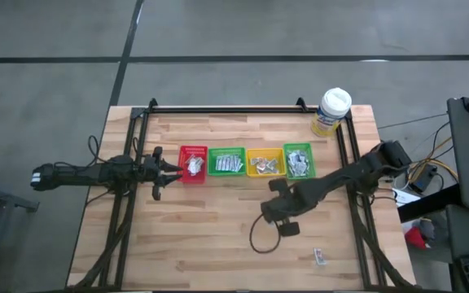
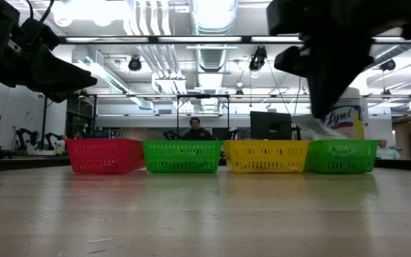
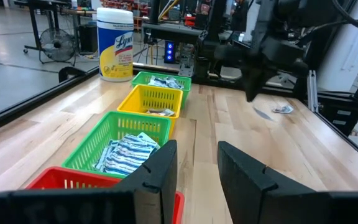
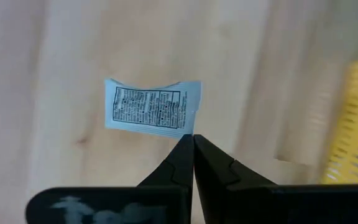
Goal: Pick & Place First Aid Supplies
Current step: Put the orange ointment pack into the yellow bin
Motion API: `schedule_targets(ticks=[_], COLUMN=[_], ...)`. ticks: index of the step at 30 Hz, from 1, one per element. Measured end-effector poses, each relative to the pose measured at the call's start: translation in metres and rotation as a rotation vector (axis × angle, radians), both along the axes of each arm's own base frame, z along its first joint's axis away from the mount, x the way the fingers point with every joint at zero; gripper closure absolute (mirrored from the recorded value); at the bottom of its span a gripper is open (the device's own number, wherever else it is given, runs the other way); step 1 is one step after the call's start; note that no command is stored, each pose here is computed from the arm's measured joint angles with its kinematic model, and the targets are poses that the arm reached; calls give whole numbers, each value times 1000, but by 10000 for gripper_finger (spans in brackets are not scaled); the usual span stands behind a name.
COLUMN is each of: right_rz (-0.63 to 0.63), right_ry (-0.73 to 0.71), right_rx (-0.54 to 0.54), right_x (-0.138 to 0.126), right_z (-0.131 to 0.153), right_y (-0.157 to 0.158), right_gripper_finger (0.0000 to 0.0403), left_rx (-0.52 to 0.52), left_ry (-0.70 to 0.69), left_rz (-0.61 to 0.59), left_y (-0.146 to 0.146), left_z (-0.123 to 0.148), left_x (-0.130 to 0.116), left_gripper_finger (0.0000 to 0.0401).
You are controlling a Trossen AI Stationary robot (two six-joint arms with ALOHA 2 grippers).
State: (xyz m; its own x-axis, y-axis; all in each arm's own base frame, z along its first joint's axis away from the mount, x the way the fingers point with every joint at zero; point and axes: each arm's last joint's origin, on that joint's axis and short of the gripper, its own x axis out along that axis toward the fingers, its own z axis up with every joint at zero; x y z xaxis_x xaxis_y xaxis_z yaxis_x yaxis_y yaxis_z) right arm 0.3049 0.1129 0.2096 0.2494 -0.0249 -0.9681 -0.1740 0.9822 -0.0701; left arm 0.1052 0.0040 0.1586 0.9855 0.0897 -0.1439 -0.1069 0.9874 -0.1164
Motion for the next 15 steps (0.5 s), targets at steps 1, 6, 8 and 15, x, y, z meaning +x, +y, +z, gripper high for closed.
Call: schedule_targets(ticks=[1,6,8,15], right_rz=[-22,-169,-240,-495], right_ry=[-5,-54,-64,-127], right_rx=[-13,-27,-34,-71], right_x=[1,4,4,-1], right_z=[2,13,17,34], right_y=[-5,-34,-48,-93], right_gripper_finger=[395,395,395,395], left_rx=[0,-1,-1,-1], left_ry=[0,0,0,-1], left_rz=[0,0,0,0], left_y=[0,0,0,0], left_z=[0,0,0,0], left_x=[0,0,0,0], left_gripper_finger=[288,288,288,288])
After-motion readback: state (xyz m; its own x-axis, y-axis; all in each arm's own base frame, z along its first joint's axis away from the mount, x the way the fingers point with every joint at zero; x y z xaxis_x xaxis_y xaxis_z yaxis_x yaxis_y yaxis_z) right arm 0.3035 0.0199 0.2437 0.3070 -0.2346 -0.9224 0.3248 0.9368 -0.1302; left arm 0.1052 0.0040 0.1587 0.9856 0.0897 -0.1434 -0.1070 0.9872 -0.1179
